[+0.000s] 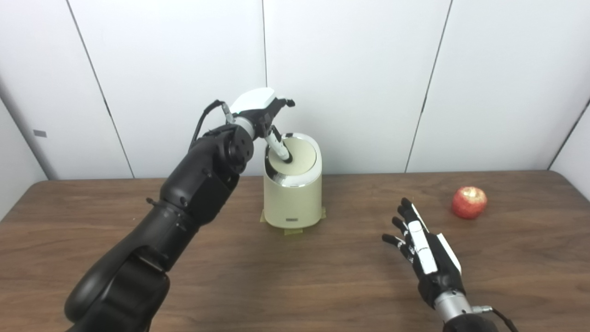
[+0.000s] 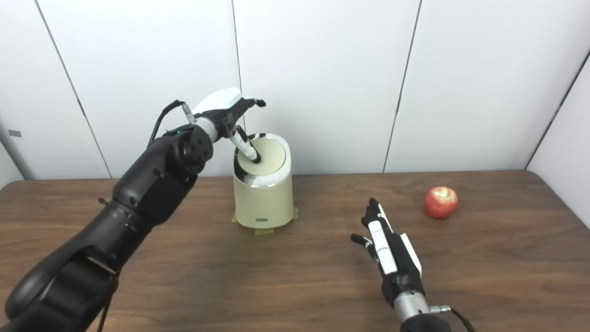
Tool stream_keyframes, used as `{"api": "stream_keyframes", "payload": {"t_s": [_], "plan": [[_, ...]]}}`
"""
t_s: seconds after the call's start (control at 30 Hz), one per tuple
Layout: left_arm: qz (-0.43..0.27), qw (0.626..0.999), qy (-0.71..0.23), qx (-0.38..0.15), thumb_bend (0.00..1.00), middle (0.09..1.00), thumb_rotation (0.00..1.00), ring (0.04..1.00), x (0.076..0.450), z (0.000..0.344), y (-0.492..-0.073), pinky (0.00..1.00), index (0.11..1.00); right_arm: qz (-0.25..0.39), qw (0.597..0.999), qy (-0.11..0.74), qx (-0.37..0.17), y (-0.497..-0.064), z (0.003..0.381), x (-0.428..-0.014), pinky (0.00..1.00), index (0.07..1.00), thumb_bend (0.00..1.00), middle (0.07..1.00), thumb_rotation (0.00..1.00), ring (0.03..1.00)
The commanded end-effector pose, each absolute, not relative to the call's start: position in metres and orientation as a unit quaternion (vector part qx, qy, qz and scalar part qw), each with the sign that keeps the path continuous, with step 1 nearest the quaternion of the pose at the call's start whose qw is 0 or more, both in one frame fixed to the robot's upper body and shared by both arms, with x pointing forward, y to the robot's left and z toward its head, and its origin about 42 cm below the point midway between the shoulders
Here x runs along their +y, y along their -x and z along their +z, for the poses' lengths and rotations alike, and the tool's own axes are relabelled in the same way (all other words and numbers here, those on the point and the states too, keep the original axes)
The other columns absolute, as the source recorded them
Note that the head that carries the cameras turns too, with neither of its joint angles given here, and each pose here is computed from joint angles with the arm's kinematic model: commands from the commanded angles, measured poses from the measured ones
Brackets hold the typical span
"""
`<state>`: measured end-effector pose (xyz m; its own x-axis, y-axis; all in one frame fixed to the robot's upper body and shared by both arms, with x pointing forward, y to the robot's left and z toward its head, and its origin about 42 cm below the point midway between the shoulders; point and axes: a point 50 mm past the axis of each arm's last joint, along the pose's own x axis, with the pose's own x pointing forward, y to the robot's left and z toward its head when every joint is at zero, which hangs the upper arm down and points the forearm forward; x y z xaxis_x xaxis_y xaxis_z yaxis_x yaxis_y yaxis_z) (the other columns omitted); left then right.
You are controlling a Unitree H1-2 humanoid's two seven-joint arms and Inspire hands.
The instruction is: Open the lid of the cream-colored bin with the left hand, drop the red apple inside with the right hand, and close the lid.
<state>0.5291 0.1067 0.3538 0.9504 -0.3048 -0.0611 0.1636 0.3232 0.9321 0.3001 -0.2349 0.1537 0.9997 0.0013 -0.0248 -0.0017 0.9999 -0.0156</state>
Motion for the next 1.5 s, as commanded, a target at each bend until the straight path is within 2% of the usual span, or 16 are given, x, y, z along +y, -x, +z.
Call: {"api": "stream_keyframes", "payload": {"t_s": [0.0, 0.2, 0.4, 0.7, 1.03, 1.17, 1.47], "plan": [[-0.110, 0.817, -0.552, -0.127, 0.83, 0.953, 0.00, 0.938, 0.103, 0.424, -0.527, 0.83, 0.912, 0.005, 0.999, 0.006, -0.035, -0.310, 0.172, -0.235, 0.81, 1.000, 0.57, 1.000, 0.93, 0.965], [-0.107, 0.818, -0.549, -0.134, 0.83, 0.954, 0.00, 0.935, 0.106, 0.444, -0.522, 0.81, 0.898, 0.003, 0.999, 0.008, -0.032, -0.311, 0.172, -0.234, 0.81, 1.000, 0.57, 0.998, 0.92, 0.958], [-0.108, 0.815, -0.554, -0.131, 0.83, 0.939, 0.00, 0.911, 0.109, 0.445, -0.522, 0.79, 0.885, 0.005, 0.999, 0.006, -0.033, -0.311, 0.172, -0.235, 0.81, 1.000, 0.57, 1.000, 0.92, 0.963], [-0.102, 0.818, -0.554, -0.116, 0.84, 0.938, 0.00, 0.925, 0.117, 0.438, -0.524, 0.80, 0.878, 0.003, 0.999, 0.012, -0.032, -0.311, 0.171, -0.239, 0.81, 1.000, 0.57, 1.000, 0.92, 0.961], [-0.111, 0.794, -0.589, -0.102, 0.86, 0.913, 0.00, 0.898, 0.109, 0.416, -0.529, 0.77, 0.887, 0.006, 0.999, 0.013, -0.033, -0.310, 0.172, -0.238, 0.82, 1.000, 0.58, 1.000, 0.91, 0.961], [-0.119, 0.789, -0.595, -0.093, 0.86, 0.928, 0.00, 0.924, 0.106, 0.400, -0.531, 0.83, 0.903, 0.004, 0.999, 0.008, -0.032, -0.310, 0.173, -0.236, 0.82, 1.000, 0.56, 1.000, 0.90, 0.956], [-0.139, 0.767, -0.622, -0.077, 0.88, 0.917, 0.00, 0.879, 0.102, 0.359, -0.538, 0.77, 0.874, 0.005, 0.999, 0.015, -0.037, -0.307, 0.177, -0.233, 0.81, 1.000, 0.57, 0.998, 0.91, 0.956]]}}
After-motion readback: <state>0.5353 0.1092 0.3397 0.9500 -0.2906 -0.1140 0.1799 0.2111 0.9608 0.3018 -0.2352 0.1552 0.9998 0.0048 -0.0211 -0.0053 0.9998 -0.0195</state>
